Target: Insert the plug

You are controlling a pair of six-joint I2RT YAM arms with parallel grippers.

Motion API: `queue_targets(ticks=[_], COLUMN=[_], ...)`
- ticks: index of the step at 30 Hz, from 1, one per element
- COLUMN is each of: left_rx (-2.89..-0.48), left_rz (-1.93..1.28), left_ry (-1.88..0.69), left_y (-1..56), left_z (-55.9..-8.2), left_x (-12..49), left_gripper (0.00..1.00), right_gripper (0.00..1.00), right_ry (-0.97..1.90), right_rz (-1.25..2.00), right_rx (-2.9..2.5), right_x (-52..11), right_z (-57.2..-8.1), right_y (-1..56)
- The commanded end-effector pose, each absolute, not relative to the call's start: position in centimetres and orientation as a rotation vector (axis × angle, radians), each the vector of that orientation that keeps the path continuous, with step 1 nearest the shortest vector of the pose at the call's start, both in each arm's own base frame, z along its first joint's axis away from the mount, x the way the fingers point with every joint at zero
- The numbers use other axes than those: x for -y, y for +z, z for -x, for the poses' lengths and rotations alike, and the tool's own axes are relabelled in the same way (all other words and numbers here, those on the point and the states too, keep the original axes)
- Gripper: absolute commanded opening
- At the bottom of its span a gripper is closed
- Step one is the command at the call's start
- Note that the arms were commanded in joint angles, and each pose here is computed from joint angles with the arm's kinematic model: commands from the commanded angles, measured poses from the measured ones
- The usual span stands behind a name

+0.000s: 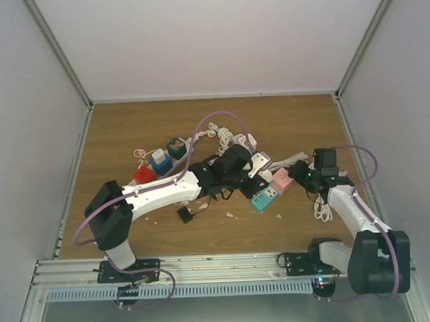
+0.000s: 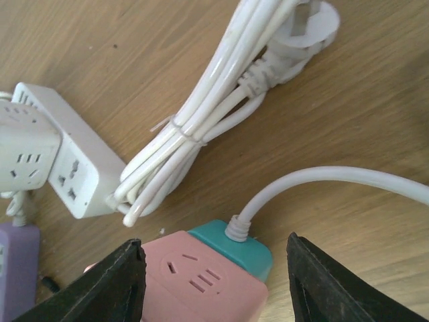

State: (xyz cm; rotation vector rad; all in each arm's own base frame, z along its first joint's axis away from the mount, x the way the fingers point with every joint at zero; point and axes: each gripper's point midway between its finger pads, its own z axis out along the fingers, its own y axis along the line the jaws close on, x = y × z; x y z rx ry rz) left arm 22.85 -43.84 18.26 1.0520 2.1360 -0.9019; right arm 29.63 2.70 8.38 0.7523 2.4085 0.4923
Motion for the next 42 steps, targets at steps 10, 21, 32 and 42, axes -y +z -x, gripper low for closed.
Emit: queue_targets(ticks=[10,21,32,42], left_rx=[-2.042,-2.033,-2.079,-2.125], left_rz=[-1.050,-1.132,-1.155,-1.133], left_ry=[-0.924,-0.839,-0.770,-0.706], left_y=[18.8,17.1,15.0,14.2], left_z=[-24.4,-25.6,-26.4,-27.0], left_x=[46.9,49.5,49.9,49.9], left_gripper=[0.00,0.00,0.00,0.00], right_gripper=[0.52,0.66,0.72,0.72], right_ry=[0.927,0.522,0.384,0.429], right_rz=[-0.773,-0.761,-0.786,-0.767], right_rx=[-2.418,-2.345,-2.237,-2.240], right_x=[-7.6,-2.6,-0.3,-1.0], right_z=[-27.2,-28.7,-27.8,-27.6], right_y=[7.3,10.9,15.1,15.1])
